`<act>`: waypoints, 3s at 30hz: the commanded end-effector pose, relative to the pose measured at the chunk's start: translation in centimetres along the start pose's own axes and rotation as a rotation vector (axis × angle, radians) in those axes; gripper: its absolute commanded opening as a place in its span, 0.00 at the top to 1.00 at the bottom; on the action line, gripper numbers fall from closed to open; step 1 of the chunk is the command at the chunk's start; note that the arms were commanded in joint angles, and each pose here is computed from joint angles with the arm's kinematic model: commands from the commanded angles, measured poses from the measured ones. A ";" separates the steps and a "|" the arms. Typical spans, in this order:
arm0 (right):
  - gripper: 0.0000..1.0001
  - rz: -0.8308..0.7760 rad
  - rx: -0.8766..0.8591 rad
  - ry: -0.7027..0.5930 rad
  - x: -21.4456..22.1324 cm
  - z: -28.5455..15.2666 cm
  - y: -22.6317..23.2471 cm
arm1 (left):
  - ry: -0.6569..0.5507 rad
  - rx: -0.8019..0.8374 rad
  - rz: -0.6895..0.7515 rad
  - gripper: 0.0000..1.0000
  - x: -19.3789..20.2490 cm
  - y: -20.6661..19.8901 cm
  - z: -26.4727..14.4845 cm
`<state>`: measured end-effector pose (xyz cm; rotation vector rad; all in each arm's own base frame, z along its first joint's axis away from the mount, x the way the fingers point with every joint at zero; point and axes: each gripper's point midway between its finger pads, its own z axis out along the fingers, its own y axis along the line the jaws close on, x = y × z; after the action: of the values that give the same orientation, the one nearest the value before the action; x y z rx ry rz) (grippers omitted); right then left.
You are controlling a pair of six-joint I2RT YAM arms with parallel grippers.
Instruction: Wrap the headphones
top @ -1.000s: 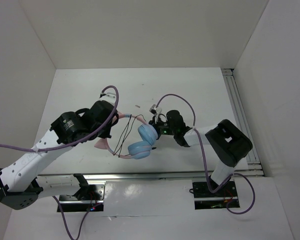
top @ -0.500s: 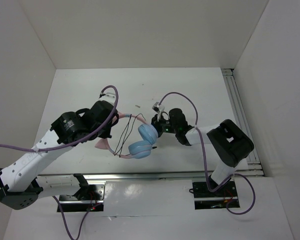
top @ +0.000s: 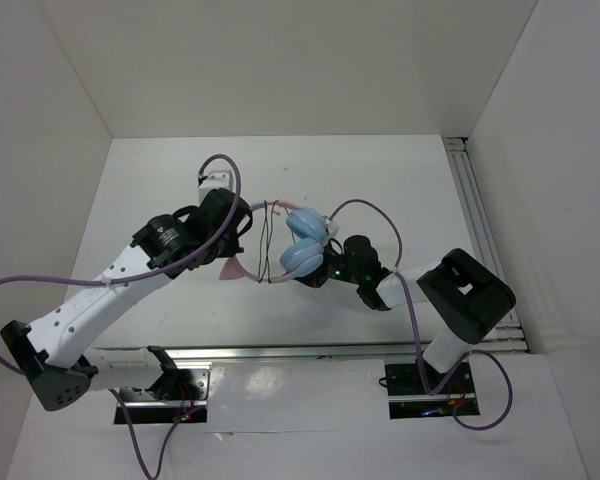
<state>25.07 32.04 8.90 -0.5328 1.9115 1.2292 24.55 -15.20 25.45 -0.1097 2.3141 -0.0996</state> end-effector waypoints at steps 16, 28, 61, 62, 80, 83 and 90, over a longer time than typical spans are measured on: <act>0.99 0.216 0.113 -0.274 -4.8 -1.6 0.0 | -0.112 0.115 -0.464 1.00 -1.9 -4.1 9.3; 0.99 0.373 -0.057 -0.177 -2.3 3.4 -0.1 | -0.115 -0.166 -0.673 1.00 2.9 3.7 13.2; 0.78 0.512 0.017 0.072 8.2 4.9 2.7 | 0.153 -0.251 -0.591 1.00 8.2 0.0 26.4; 0.75 0.505 0.048 0.096 9.0 4.5 2.6 | 0.159 -0.241 -0.567 1.00 8.4 -0.6 26.5; 0.00 0.233 0.550 -0.114 1.2 -3.4 4.2 | 0.281 -0.213 -0.399 0.92 10.8 -3.0 27.1; 0.00 0.221 0.569 -0.150 -0.3 -5.2 4.5 | 0.280 -0.199 -0.405 0.72 10.4 -3.3 26.8; 0.00 0.189 0.581 -0.225 -3.9 -9.0 6.0 | 0.242 -0.058 -0.365 0.32 7.6 -5.5 24.6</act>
<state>19.19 28.33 14.92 0.0678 2.0709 0.8327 39.10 -21.16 2.70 -0.6656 2.4642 -0.1677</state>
